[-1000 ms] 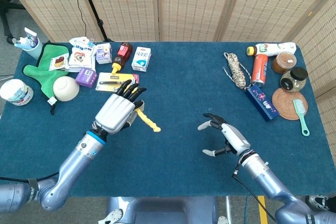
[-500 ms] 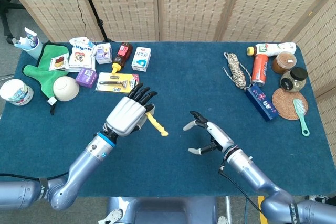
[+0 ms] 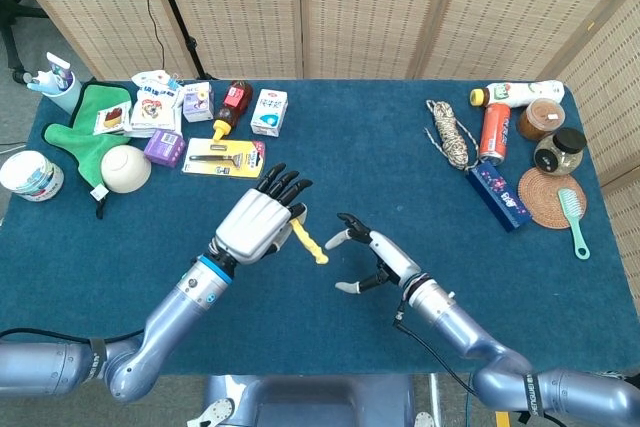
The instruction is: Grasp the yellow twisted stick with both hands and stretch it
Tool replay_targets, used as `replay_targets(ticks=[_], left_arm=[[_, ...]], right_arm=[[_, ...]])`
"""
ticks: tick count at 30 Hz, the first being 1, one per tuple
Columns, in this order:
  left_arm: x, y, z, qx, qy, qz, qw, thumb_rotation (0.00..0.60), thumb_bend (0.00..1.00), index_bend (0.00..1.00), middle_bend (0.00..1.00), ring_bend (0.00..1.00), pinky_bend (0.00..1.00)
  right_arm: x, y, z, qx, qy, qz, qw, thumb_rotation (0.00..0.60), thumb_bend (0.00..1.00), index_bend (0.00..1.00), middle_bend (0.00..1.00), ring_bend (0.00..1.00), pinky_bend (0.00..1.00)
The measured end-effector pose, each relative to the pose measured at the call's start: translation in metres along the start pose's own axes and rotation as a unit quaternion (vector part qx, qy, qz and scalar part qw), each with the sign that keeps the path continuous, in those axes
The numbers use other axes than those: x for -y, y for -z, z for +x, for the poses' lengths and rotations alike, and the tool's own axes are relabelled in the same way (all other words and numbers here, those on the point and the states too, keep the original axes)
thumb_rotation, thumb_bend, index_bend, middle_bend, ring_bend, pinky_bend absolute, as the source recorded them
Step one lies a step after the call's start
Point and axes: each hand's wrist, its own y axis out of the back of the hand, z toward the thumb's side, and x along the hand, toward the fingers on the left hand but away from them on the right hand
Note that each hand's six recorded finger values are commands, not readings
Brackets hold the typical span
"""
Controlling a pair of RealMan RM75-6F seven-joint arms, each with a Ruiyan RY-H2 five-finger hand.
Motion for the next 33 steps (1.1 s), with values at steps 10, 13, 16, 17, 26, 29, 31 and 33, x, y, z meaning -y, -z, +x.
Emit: replay_targets(ticks=[10,13,16,17,26,29,31,33], left_arm=[[0.001,-0.008,0.003,0.005,0.001,-0.005,1.0000,0.600,0.56,0.73,0.17,0.09,0.00],[0.002,-0.009,0.003,0.007,0.003,-0.004,1.0000,0.600,0.56,0.73,0.17,0.09,0.00],[0.002,-0.011,0.002,0.009,0.004,-0.004,0.9999,0.600,0.56,0.73,0.17,0.09,0.00],[0.002,-0.011,0.002,0.010,0.005,-0.004,0.9999,0.600,0.56,0.73,0.17,0.09,0.00],[0.005,-0.009,0.000,0.008,0.008,0.004,0.9999,0.600,0.56,0.73,0.17,0.09,0.00],[0.006,-0.009,0.000,0.008,0.009,0.003,0.9999,0.600,0.56,0.73,0.17,0.09,0.00],[0.006,-0.009,0.000,0.008,0.008,0.003,0.9999,0.600,0.56,0.73,0.17,0.09,0.00],[0.006,-0.009,0.000,0.007,0.006,0.004,0.9999,0.600,0.56,0.73,0.17,0.09,0.00]], right_arm=[[0.007,-0.003,-0.018,0.002,-0.005,-0.014,0.9999,0.600,0.20,0.40,0.02,0.00,0.00],[0.008,-0.003,-0.020,0.003,-0.006,-0.017,0.9998,0.600,0.20,0.41,0.02,0.00,0.00],[0.008,-0.003,-0.022,0.004,-0.006,-0.018,0.9998,0.600,0.22,0.42,0.03,0.00,0.00],[0.008,-0.003,-0.023,0.004,-0.006,-0.018,0.9998,0.600,0.22,0.42,0.03,0.00,0.00],[0.008,0.000,-0.024,0.010,-0.009,-0.017,0.9998,0.600,0.25,0.45,0.05,0.00,0.00],[0.010,-0.001,-0.024,0.010,-0.013,-0.017,0.9997,0.600,0.25,0.46,0.05,0.00,0.00],[0.011,-0.001,-0.025,0.010,-0.014,-0.017,0.9997,0.600,0.25,0.46,0.06,0.00,0.00],[0.011,-0.002,-0.025,0.010,-0.015,-0.017,0.9997,0.600,0.25,0.46,0.06,0.00,0.00]])
